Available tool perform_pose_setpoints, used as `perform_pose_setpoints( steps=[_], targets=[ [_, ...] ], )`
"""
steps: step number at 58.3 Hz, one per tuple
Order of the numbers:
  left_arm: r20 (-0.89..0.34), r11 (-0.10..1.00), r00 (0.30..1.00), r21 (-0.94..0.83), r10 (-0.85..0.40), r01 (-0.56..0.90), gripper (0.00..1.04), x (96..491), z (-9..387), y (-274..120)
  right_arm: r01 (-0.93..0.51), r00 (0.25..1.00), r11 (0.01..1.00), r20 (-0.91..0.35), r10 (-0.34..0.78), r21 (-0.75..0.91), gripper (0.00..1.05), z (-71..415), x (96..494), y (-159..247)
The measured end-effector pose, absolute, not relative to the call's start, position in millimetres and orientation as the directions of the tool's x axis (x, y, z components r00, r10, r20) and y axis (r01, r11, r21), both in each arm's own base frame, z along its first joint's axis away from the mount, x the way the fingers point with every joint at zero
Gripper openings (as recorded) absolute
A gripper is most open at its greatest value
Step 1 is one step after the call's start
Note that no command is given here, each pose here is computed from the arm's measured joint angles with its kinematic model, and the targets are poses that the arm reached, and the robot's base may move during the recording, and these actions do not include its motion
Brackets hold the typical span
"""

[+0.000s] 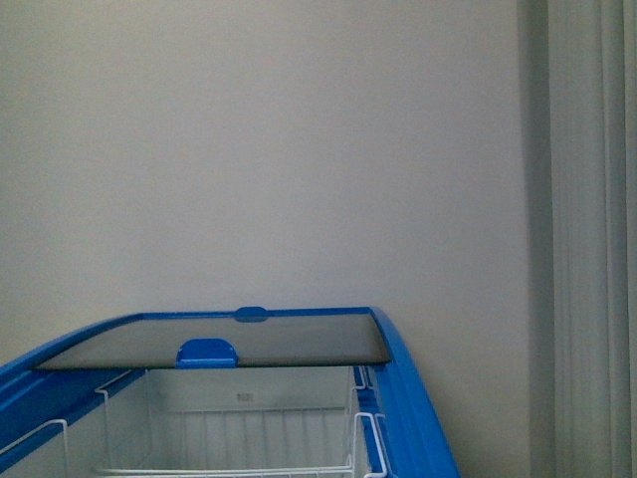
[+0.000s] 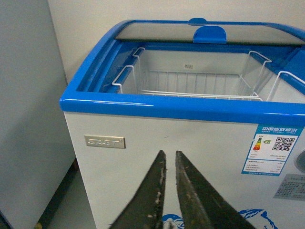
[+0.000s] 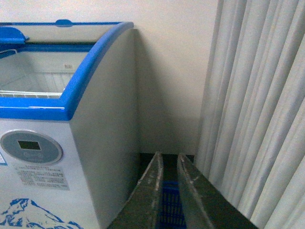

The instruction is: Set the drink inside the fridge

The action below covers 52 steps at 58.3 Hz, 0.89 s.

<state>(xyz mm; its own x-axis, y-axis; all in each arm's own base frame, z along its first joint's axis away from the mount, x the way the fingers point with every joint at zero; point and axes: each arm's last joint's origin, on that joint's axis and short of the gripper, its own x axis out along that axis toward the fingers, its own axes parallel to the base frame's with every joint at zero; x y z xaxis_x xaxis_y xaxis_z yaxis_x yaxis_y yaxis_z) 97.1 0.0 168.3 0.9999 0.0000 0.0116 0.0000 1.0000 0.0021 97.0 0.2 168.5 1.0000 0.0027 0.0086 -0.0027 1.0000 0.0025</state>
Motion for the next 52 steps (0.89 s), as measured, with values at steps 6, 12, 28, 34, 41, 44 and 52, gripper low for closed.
perform_pose_setpoints(
  steps=[6, 12, 28, 34, 41, 44, 52],
  targets=[
    [0.012, 1.0, 1.0, 0.002, 0.0, 0.0, 0.3, 97.1, 168.3, 0.0, -0.003, 1.0, 1.0, 0.009, 0.003, 0.002, 0.3, 168.5, 97.0, 0.2],
    [0.012, 1.0, 1.0, 0.002, 0.0, 0.0, 0.49, 97.1, 168.3, 0.0, -0.003, 1.0, 1.0, 0.009, 0.003, 0.002, 0.49, 168.5, 97.0, 0.2],
    [0.012, 1.0, 1.0, 0.002, 0.0, 0.0, 0.9, 97.1, 168.3, 0.0, -0.003, 1.0, 1.0, 0.009, 0.003, 0.002, 0.89, 168.5, 97.0, 0.2],
    [0.012, 1.0, 1.0, 0.002, 0.0, 0.0, 0.96, 97.1, 168.3, 0.0, -0.003, 1.0, 1.0, 0.009, 0.003, 0.003, 0.97, 168.5, 97.0, 0.2],
    [0.012, 1.0, 1.0, 0.002, 0.0, 0.0, 0.97, 97.1, 168.3, 0.0, -0.003, 1.0, 1.0, 0.009, 0.003, 0.003, 0.97, 168.5, 97.0, 0.2],
    [0.012, 1.0, 1.0, 0.002, 0.0, 0.0, 0.97, 97.1, 168.3, 0.0, -0.003, 1.0, 1.0, 0.009, 0.003, 0.003, 0.97, 168.5, 97.0, 0.2],
    [0.012, 1.0, 1.0, 0.002, 0.0, 0.0, 0.97, 97.1, 168.3, 0.0, -0.003, 1.0, 1.0, 0.009, 0.003, 0.003, 0.97, 168.5, 97.0, 0.2]
  ],
)
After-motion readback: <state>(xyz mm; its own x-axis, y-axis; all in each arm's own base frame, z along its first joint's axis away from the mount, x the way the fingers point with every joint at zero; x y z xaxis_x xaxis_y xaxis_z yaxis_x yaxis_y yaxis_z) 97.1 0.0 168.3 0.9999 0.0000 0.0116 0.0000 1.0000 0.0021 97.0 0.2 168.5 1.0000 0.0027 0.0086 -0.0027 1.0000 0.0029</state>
